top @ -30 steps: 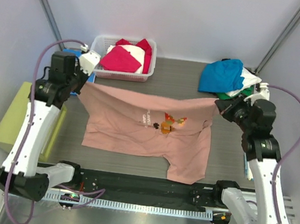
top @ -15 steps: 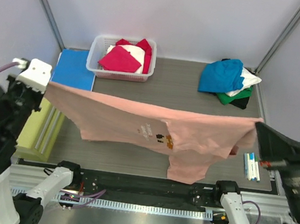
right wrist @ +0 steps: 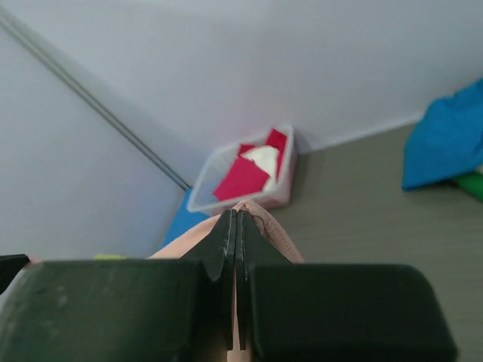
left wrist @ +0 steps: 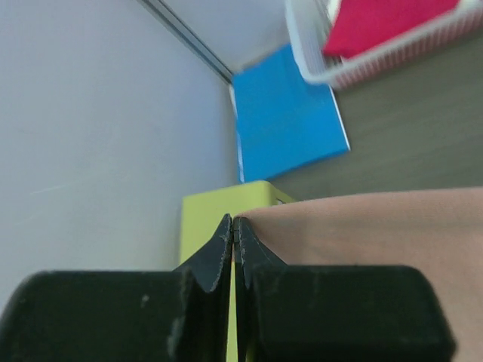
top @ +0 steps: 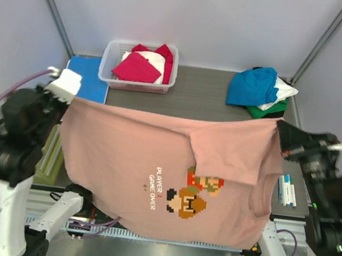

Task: Fold and stack the t-shirts
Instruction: Flatten the tshirt out

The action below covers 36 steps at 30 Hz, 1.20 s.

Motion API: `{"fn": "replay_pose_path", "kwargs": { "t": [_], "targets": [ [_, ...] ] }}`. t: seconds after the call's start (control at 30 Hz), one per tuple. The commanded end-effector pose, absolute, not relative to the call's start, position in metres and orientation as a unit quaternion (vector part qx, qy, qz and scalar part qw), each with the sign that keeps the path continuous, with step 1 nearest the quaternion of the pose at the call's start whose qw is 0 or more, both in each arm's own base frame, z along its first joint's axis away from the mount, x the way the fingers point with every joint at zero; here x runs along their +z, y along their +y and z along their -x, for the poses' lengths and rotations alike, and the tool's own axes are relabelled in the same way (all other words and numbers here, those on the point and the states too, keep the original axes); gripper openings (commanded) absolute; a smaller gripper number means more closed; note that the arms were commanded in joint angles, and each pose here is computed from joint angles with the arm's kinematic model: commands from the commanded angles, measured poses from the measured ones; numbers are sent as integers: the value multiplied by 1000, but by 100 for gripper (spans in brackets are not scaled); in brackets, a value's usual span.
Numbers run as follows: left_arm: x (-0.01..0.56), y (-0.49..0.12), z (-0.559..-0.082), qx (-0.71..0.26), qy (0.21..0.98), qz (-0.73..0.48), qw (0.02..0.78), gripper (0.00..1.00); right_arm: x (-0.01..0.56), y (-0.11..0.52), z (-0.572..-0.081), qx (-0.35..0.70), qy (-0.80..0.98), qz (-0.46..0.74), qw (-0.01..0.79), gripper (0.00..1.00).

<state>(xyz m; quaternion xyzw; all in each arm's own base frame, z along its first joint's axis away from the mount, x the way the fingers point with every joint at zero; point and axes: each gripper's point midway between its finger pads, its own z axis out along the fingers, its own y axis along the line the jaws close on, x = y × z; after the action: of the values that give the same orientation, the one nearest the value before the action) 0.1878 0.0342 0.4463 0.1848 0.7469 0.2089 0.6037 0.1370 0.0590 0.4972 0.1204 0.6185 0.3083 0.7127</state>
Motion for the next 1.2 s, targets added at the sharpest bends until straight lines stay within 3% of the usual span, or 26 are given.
{"fn": "replay_pose_path", "kwargs": {
  "t": [0.0, 0.27, 0.53, 0.7, 1.0, 1.17],
  "targets": [
    [359, 38, -267, 245, 794, -221, 510, 0, 441, 42, -222, 256, 660, -192, 680, 1],
    [211, 43, -406, 286, 853, -282, 335, 0, 302, 25, -356, 150, 754, -251, 588, 1],
    [186, 46, -484, 313, 855, -279, 307, 0, 243, 32, -437, 140, 789, -260, 538, 1],
    [176, 47, -500, 319, 856, -278, 297, 0, 233, 33, -452, 144, 793, -259, 532, 1],
    [162, 43, -467, 292, 864, -289, 292, 0, 224, 28, -451, 133, 799, -250, 531, 1],
    [178, 47, -481, 314, 852, -286, 305, 0, 225, 24, -469, 133, 800, -252, 527, 1]
  ]
}}
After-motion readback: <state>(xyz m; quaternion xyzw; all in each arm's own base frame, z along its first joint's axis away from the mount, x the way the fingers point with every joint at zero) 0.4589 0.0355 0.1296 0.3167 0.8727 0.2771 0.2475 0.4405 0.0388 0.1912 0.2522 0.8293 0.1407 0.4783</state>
